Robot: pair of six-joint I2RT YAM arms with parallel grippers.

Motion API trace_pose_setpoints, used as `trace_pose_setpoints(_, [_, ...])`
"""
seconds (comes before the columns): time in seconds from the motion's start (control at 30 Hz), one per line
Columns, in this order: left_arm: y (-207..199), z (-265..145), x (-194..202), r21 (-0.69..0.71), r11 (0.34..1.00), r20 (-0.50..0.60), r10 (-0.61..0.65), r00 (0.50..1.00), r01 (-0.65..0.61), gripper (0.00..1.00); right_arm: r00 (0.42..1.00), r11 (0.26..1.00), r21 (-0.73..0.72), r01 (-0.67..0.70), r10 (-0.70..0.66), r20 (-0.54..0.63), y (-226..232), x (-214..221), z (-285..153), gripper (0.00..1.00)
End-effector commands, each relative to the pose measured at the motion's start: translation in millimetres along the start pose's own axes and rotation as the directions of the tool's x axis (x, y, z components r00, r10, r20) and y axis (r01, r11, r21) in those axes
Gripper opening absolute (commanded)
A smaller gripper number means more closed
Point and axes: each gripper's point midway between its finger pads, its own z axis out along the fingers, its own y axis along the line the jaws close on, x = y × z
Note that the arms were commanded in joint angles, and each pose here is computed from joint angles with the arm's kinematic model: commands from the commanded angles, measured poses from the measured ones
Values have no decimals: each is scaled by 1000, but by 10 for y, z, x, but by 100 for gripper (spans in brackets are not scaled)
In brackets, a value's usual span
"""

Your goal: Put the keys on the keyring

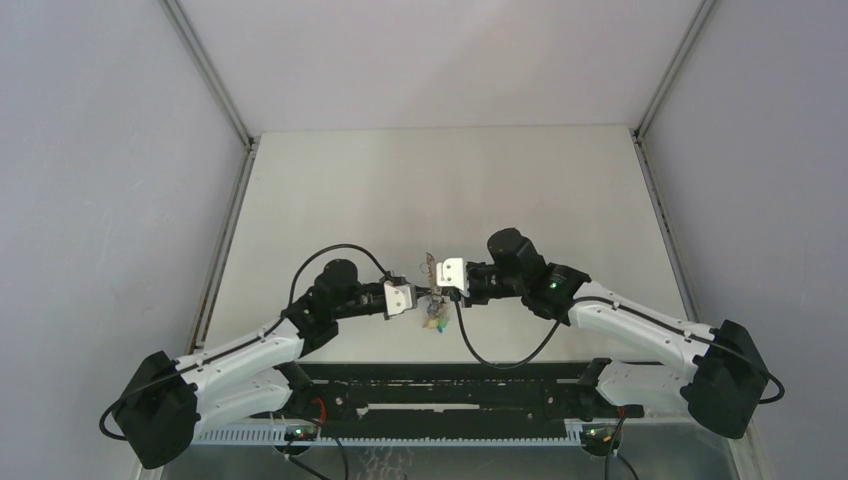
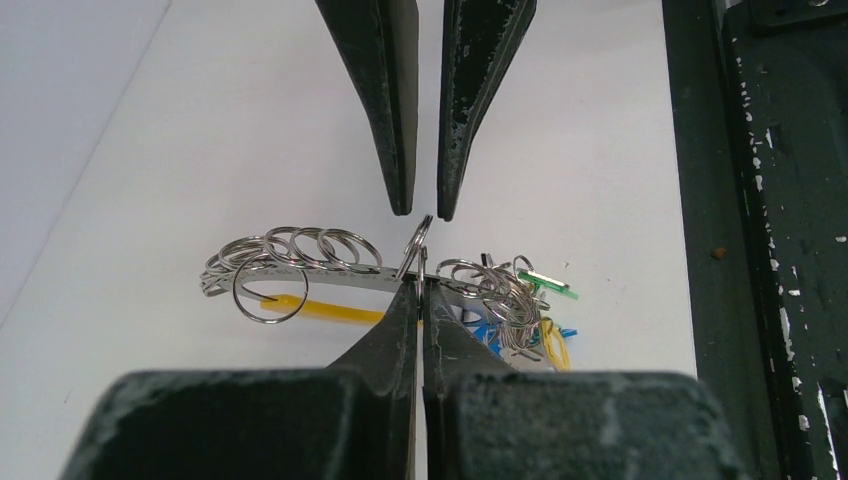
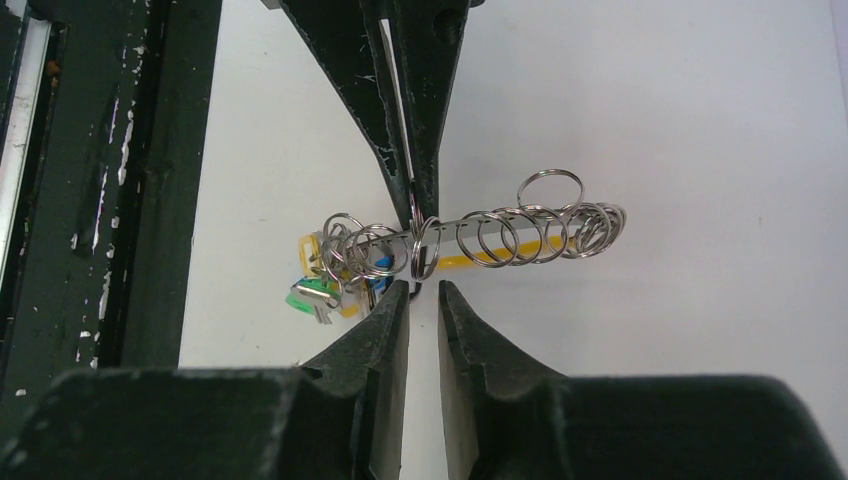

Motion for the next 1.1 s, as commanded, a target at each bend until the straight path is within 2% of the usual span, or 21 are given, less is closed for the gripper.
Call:
trace_pose_setpoints(0.0, [55, -15, -164, -33, 999, 68, 42, 997, -39, 0, 999, 1000, 11, -14, 14, 38, -28, -60, -3, 16])
trace_pose_setpoints(0.23, [64, -19, -148, -40, 998, 63, 40, 997, -38, 0, 998, 997, 52, -58, 57, 20, -88, 30, -65, 20])
trace_pose_setpoints(0.33, [103, -31, -90, -65, 997, 34, 34, 999, -32, 0, 990, 986, 86, -144, 144, 8, -151, 144, -115, 21])
trace_pose_setpoints(0.47, [304, -108, 17, -187, 982, -31, 9, 999, -14, 0, 946, 938, 132, -321, 325, -6, -243, 326, -113, 25])
trace_pose_setpoints(0.57, [520, -212, 109, -317, 948, -81, -30, 996, 2, 0, 910, 900, 151, -408, 414, -13, -293, 447, -46, 27])
trace_pose_setpoints(0.73, [749, -407, 180, -464, 886, -108, -67, 992, 10, 0, 864, 853, 170, -494, 503, -10, -404, 579, 82, 39])
trace_pose_setpoints(0.9, [884, -580, 168, -559, 829, -80, -74, 994, 17, 0, 817, 808, 185, -560, 575, -43, -509, 670, 281, 39])
trace_pose_setpoints(1.0, [936, -640, 177, -597, 802, -72, -81, 994, 22, 0, 778, 778, 138, -612, 625, -71, -507, 677, 416, 39])
trace_pose_setpoints(1.07, [1027, -719, 228, -651, 758, -80, -115, 990, 36, 0, 766, 767, 132, -628, 639, -75, -553, 763, 561, 37])
